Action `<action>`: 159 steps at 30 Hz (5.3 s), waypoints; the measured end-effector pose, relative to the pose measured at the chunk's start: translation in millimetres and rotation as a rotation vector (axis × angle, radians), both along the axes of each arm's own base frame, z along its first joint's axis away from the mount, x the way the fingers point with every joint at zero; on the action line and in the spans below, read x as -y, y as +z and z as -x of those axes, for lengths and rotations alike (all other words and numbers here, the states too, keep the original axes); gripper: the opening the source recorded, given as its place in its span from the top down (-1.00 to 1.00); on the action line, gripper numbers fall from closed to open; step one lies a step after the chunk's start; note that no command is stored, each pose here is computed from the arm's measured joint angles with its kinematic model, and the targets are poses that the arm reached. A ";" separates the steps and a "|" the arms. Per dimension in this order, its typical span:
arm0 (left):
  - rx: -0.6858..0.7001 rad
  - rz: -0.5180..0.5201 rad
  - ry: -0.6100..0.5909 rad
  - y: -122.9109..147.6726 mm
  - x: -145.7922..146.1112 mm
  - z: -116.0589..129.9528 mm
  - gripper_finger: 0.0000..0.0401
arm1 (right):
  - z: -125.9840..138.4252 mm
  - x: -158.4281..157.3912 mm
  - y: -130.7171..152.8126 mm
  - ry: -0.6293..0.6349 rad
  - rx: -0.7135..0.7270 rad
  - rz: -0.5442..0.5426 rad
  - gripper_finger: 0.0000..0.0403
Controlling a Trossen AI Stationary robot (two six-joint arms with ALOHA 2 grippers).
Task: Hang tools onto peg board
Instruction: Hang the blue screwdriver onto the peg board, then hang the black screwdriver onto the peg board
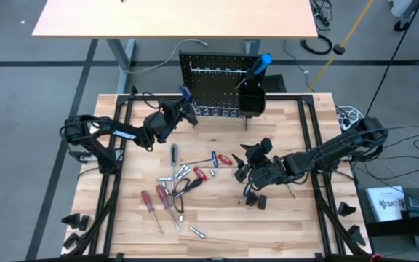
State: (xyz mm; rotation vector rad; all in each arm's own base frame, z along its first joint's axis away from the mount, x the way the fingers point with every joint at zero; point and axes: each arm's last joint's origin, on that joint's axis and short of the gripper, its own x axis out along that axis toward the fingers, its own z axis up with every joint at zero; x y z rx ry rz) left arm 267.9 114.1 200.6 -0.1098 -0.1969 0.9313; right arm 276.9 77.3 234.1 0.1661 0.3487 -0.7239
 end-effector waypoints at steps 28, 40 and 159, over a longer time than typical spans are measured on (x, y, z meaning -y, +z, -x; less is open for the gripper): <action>-0.129 0.024 0.012 -28.7 -6.6 -19.3 0.50 | -0.7 -0.8 0.8 0.024 -0.004 -0.004 -0.15; -0.160 0.057 0.019 -33.9 -5.1 -19.8 0.02 | -0.7 -0.8 0.8 0.025 -0.004 -0.005 -0.15; -0.380 0.280 -0.999 5.6 133.0 67.1 0.15 | -6.8 -9.9 -0.3 0.354 -0.084 -0.129 -0.15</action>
